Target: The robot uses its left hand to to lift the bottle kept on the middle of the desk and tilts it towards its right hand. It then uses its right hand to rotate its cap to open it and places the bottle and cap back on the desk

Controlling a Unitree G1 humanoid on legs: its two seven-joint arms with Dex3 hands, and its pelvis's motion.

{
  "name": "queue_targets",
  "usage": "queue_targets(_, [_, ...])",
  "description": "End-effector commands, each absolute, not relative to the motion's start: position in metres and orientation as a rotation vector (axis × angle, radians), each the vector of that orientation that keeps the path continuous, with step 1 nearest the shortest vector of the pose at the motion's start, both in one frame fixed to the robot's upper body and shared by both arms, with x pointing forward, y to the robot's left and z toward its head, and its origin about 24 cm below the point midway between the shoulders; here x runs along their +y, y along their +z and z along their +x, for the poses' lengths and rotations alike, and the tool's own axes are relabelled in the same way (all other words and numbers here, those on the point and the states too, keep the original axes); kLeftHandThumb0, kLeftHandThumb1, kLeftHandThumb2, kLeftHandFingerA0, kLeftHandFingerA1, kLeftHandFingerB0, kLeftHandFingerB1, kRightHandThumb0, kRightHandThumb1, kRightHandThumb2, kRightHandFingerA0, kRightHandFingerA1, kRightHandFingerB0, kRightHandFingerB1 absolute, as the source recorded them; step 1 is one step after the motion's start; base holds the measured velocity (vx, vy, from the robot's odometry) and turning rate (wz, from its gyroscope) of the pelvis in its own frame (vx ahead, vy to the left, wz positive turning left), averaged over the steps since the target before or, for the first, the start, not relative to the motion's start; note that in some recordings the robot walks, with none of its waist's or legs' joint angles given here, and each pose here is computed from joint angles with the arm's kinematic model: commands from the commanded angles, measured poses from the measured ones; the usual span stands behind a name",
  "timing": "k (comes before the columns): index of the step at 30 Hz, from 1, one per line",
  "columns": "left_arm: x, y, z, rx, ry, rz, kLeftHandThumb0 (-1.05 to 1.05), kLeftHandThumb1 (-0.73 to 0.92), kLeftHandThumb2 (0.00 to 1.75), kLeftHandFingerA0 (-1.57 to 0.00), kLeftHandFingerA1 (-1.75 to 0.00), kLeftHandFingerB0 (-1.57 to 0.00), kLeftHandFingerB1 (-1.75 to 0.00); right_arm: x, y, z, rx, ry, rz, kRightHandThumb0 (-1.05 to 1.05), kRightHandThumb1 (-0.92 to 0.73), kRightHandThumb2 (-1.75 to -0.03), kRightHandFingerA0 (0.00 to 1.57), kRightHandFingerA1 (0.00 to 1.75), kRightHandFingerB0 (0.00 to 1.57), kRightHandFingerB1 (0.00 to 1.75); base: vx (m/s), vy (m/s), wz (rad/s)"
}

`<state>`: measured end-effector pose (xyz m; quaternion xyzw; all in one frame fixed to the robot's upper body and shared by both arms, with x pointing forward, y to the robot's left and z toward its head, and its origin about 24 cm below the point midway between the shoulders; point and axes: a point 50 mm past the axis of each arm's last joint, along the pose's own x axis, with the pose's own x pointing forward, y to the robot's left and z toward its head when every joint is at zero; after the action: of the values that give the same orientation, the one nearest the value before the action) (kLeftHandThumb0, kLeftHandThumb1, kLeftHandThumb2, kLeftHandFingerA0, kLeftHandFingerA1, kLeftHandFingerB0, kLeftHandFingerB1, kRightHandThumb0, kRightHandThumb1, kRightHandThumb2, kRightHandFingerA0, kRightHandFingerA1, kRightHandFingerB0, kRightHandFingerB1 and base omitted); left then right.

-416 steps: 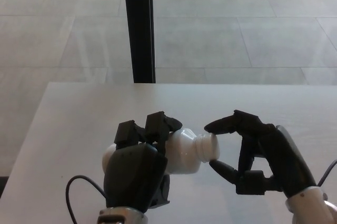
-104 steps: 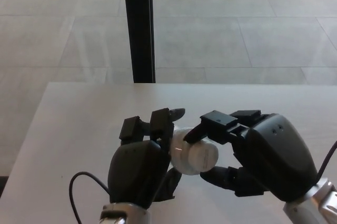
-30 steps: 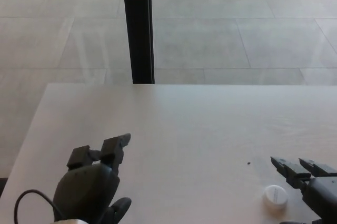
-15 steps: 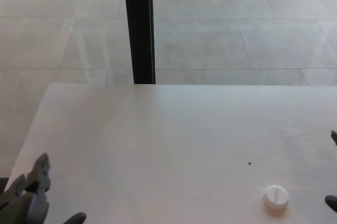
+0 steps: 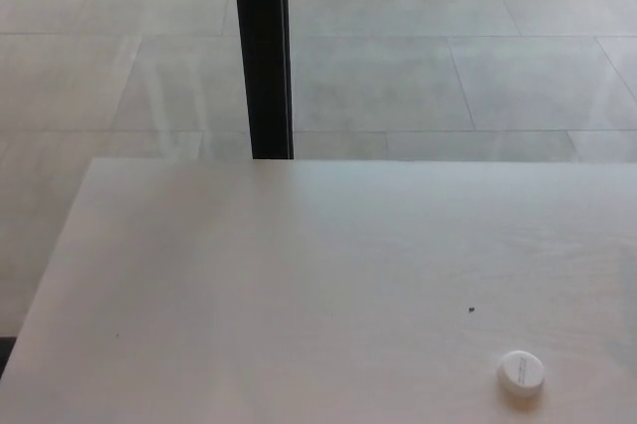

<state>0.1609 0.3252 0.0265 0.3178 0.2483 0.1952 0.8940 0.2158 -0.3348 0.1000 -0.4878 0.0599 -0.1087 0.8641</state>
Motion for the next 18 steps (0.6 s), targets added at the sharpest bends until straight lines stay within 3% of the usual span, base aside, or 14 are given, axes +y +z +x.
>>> queue_targets(1, [0.398,-0.028,0.001,0.189,1.279,-0.665,-0.85,0.82,1.02,0.0,0.0,0.0,-0.02,-0.447,0.029,0.099,0.128,-1.315,0.379,-0.46,-0.76,-0.77,0.0,0.0,0.0,0.01,0.0,0.0,0.0])
queue_targets(2, [0.397,-0.033,-0.007,0.194,1.309,-0.674,-0.66,0.89,0.67,0.0,-0.13,0.0,-0.17,-0.445,0.023,0.096,0.129,-1.326,0.405,-0.42,-0.78,-0.8,0.0,0.0,0.0,0.0,0.0,0.0,0.0])
queue_targets(3, [0.394,-0.049,-0.026,0.27,1.428,-0.712,-0.7,0.64,0.97,-0.03,-0.34,-0.03,-0.27,-0.441,0.007,0.09,0.146,-1.354,0.446,-0.39,-0.74,-0.72,0.0,0.0,0.0,0.1,0.0,0.0,0.0])
queue_targets(6, [0.387,-0.06,-0.043,0.39,1.465,-0.702,-0.69,0.66,0.99,-0.01,-0.32,-0.01,-0.25,-0.44,-0.004,0.082,0.186,-1.385,0.442,-0.39,-0.75,-0.68,0.0,0.09,0.0,0.19,0.0,0.0,0.0])
queue_targets(7, [0.383,-0.067,-0.055,0.495,1.48,-0.654,-0.7,0.65,0.97,-0.01,-0.39,0.0,-0.22,-0.436,-0.013,0.075,0.201,-1.38,0.457,-0.4,-0.69,-0.8,0.0,0.1,0.06,0.09,0.0,0.0,0.0])
queue_targets(8, [0.376,-0.075,-0.07,0.646,1.472,-0.561,-0.65,0.73,0.71,-0.1,-0.31,-0.02,-0.16,-0.433,-0.024,0.066,0.24,-1.422,0.492,-0.38,-0.64,-0.81,0.0,0.17,0.04,0.22,0.0,0.0,0.0])
queue_targets(9, [0.373,-0.076,-0.074,0.714,1.442,-0.517,-0.69,0.76,0.69,-0.12,-0.31,-0.04,-0.16,-0.432,-0.027,0.062,0.293,-1.438,0.455,-0.47,-0.65,-0.78,0.0,0.14,0.03,0.2,0.0,0.0,0.0])
queue_targets(10, [0.37,-0.078,-0.078,0.749,1.392,-0.487,-0.79,0.71,1.0,-0.08,-0.3,0.0,-0.12,-0.43,-0.032,0.059,0.368,-1.441,0.374,-0.51,-0.65,-0.8,0.0,0.21,0.03,0.31,0.0,0.0,0.0])
queue_targets(12, [0.369,-0.078,-0.083,0.779,1.376,-0.482,-0.82,0.71,1.01,-0.09,-0.31,0.0,-0.11,-0.427,-0.038,0.054,0.378,-1.429,0.383,-0.52,-0.65,-0.79,0.0,0.15,0.03,0.27,0.0,0.0,0.0])
queue_targets(13, [0.368,-0.078,-0.085,0.785,1.375,-0.516,-0.84,0.71,1.0,-0.09,-0.29,-0.08,-0.12,-0.424,-0.042,0.052,0.434,-1.421,0.374,-0.51,-0.73,-0.63,0.0,0.28,0.0,0.36,0.0,0.0,0.0])
queue_targets(15, [0.367,-0.075,-0.092,0.861,1.355,-0.463,-0.8,0.7,1.01,-0.04,-0.43,-0.04,-0.32,-0.419,-0.049,0.047,0.452,-1.378,0.375,-0.51,-0.75,-0.63,0.0,0.24,0.0,0.32,0.0,0.0,0.0])
queue_targets(16, [0.367,-0.074,-0.095,0.877,1.288,-0.453,-0.85,0.76,1.07,-0.07,-0.32,0.0,-0.11,-0.415,-0.054,0.046,0.465,-1.354,0.361,-0.5,-0.67,-0.72,0.0,0.17,0.0,0.24,0.0,0.0,0.0])
queue_targets(17, [0.368,-0.073,-0.096,0.878,1.281,-0.453,-0.85,0.76,1.07,-0.07,-0.32,0.0,-0.11,-0.415,-0.054,0.044,0.465,-1.354,0.361,-0.5,-0.67,-0.72,0.0,0.17,0.0,0.24,0.0,0.0,0.0])
queue_targets(18, [0.368,-0.072,-0.096,0.854,1.278,-0.461,-0.74,0.88,0.66,-0.09,-0.33,0.0,-0.21,-0.414,-0.056,0.043,0.475,-1.34,0.34,-0.58,-0.66,-0.83,0.0,0.21,0.01,0.23,0.0,0.0,0.0])
